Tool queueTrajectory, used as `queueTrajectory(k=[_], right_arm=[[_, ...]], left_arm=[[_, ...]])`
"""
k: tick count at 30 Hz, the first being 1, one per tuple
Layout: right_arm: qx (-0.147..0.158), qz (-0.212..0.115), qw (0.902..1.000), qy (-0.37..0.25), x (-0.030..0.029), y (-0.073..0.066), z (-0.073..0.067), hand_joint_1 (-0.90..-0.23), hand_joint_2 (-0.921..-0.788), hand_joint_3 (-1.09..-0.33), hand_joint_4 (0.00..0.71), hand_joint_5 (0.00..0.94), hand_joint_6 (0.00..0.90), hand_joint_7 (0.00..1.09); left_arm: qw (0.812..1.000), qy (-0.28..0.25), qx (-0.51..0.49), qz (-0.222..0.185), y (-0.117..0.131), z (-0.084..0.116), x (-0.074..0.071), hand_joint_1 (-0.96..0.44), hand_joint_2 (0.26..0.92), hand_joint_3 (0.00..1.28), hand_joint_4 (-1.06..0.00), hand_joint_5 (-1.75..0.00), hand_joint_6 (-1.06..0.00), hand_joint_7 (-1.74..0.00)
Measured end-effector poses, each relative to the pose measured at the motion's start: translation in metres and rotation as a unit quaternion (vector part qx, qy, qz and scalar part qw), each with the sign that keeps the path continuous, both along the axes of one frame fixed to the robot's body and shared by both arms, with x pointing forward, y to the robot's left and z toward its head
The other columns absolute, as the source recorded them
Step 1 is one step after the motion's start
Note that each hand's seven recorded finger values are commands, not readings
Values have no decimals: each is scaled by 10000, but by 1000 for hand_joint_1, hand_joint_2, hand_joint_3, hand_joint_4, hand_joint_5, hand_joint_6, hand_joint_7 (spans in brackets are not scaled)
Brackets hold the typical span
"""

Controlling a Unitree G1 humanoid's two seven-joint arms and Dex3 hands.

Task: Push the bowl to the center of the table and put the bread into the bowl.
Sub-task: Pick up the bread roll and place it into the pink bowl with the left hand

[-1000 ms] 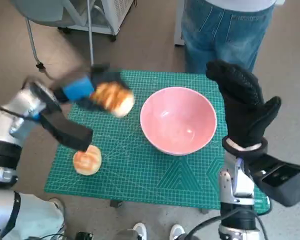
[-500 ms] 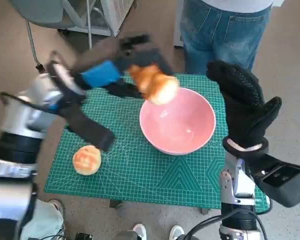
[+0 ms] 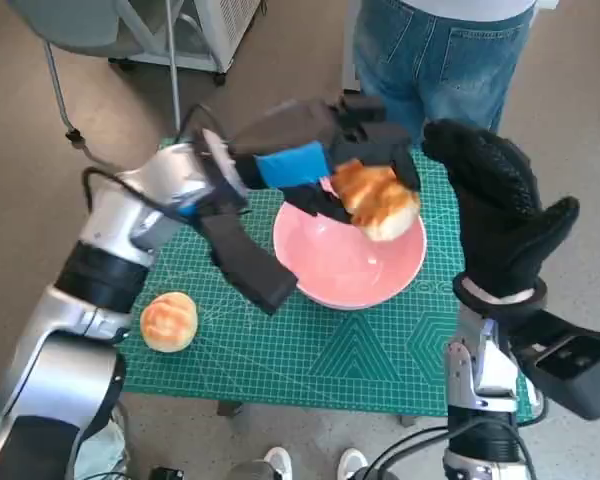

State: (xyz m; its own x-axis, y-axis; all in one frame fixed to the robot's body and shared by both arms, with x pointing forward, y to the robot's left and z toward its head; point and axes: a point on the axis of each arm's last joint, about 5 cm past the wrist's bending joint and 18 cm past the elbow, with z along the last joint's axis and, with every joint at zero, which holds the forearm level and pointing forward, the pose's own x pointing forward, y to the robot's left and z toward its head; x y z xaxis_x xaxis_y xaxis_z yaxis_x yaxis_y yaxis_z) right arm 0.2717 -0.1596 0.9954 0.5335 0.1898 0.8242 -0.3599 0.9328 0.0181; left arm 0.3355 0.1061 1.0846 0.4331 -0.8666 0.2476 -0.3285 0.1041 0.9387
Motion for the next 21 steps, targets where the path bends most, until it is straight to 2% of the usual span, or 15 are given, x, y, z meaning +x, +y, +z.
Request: queueTrajectory(k=[6,8,9,10,11,13,17,21], right_arm=[[1,-66,10000,-10,-30,-42,-10,-577,-921,-782,306,68,-1,735],[-1,-63,10000,-26,-37,-40,-6,-577,-921,-781,306,68,-1,735],[1,-68,10000,-34,-41,-42,-4,-577,-921,-781,307,69,-1,736],[1,-76,10000,-40,-45,-45,-2,-577,-921,-781,307,69,-1,736],[0,-78,10000,-38,-46,-45,-3,-576,-921,-781,307,69,-1,736],[-3,-86,10000,-30,-50,-46,-5,-575,-921,-781,307,70,-1,736],[13,-118,9999,1,-60,-55,-20,-574,-921,-783,305,71,-1,734],[27,-131,9999,27,-62,-57,-26,-573,-921,-785,304,71,-1,733]], left_arm=[[9978,166,599,244,-77,-122,92,-2,921,164,-535,-1223,-567,-1324],[9952,356,833,373,-86,-218,117,-1,921,237,-430,-1321,-508,-1392],[9942,440,892,417,-90,-248,123,-12,918,208,-346,-1004,-421,-1123],[9916,607,1028,502,-95,-298,129,-16,919,197,-342,-842,-409,-989],[9891,743,1130,576,-96,-328,133,-27,918,163,-320,-560,-378,-748],[9834,1025,1285,764,-90,-369,137,-56,909,96,-225,-231,-287,-439],[9717,1519,1419,1123,-77,-394,144,-115,871,35,-130,-50,-194,-233],[9655,1875,1330,1221,-59,-355,121,-151,854,16,-109,-14,-176,-186]])
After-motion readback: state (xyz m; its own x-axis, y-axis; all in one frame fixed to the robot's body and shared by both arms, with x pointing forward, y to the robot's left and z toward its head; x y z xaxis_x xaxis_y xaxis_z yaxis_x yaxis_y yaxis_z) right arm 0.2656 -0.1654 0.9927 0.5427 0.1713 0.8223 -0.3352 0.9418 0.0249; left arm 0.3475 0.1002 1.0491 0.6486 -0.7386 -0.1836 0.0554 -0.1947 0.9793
